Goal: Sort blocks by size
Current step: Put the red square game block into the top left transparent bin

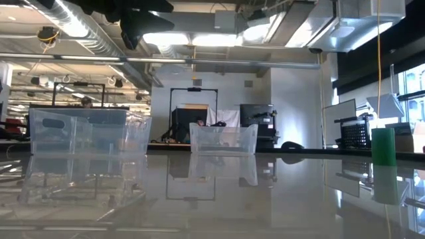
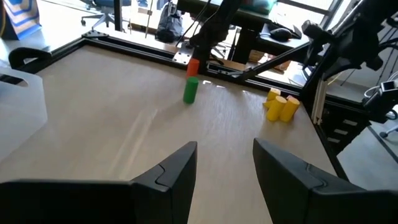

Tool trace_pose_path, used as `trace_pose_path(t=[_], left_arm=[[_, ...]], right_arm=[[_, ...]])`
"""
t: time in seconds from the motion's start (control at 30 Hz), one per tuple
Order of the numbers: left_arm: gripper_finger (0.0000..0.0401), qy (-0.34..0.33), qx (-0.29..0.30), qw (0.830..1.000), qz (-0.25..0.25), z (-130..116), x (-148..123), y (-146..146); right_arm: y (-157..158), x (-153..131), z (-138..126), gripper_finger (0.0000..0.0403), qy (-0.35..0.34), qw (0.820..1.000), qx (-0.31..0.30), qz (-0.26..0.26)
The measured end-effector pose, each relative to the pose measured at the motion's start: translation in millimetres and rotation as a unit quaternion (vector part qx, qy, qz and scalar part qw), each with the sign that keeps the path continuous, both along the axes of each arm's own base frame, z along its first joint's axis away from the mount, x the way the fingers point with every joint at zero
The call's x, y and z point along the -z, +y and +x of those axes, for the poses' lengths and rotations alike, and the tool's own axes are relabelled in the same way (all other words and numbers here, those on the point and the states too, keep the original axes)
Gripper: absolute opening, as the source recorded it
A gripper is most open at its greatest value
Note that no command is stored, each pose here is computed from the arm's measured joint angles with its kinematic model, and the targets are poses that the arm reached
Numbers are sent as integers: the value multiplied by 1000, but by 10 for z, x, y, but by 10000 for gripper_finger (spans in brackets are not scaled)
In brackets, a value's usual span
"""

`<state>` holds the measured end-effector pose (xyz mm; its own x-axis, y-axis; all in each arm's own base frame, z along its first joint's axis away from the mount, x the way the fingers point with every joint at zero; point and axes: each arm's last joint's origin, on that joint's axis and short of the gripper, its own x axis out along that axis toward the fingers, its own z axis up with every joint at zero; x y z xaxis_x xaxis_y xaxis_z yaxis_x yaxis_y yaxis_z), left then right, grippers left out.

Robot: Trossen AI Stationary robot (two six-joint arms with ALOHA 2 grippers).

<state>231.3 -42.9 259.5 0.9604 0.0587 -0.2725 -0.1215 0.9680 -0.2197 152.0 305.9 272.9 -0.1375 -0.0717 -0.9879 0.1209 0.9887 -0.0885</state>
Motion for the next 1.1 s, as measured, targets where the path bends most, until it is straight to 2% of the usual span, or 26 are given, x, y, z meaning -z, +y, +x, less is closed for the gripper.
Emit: trace_pose_path(t=[0.13, 0.23, 0.37, 0.47, 0.6, 0.77, 1.1], left_arm=[[155, 0, 0, 1000, 0, 0, 0, 0], [155, 0, 0, 1000, 0, -1, -1, 0], [155, 7, 2, 1000, 7, -4, 11, 0], [155, 7, 2, 1000, 9, -4, 11, 0], [155, 8, 3, 1000, 11, -5, 13, 0], [155, 7, 4, 1000, 15, -4, 10, 0], [155, 9, 4, 1000, 16, -6, 14, 0]], right_arm=[[100, 76, -64, 271, 4, 999, 6, 34], [117, 167, -53, 271, -9, 999, 17, 38], [168, 360, -27, 271, -8, 997, 21, 76], [173, 516, -33, 271, -6, 995, 47, 85], [178, 686, -133, 271, -21, 993, 99, 67], [165, 729, -235, 271, -34, 989, 141, 34], [59, 896, -233, 271, -59, 986, 157, -1]])
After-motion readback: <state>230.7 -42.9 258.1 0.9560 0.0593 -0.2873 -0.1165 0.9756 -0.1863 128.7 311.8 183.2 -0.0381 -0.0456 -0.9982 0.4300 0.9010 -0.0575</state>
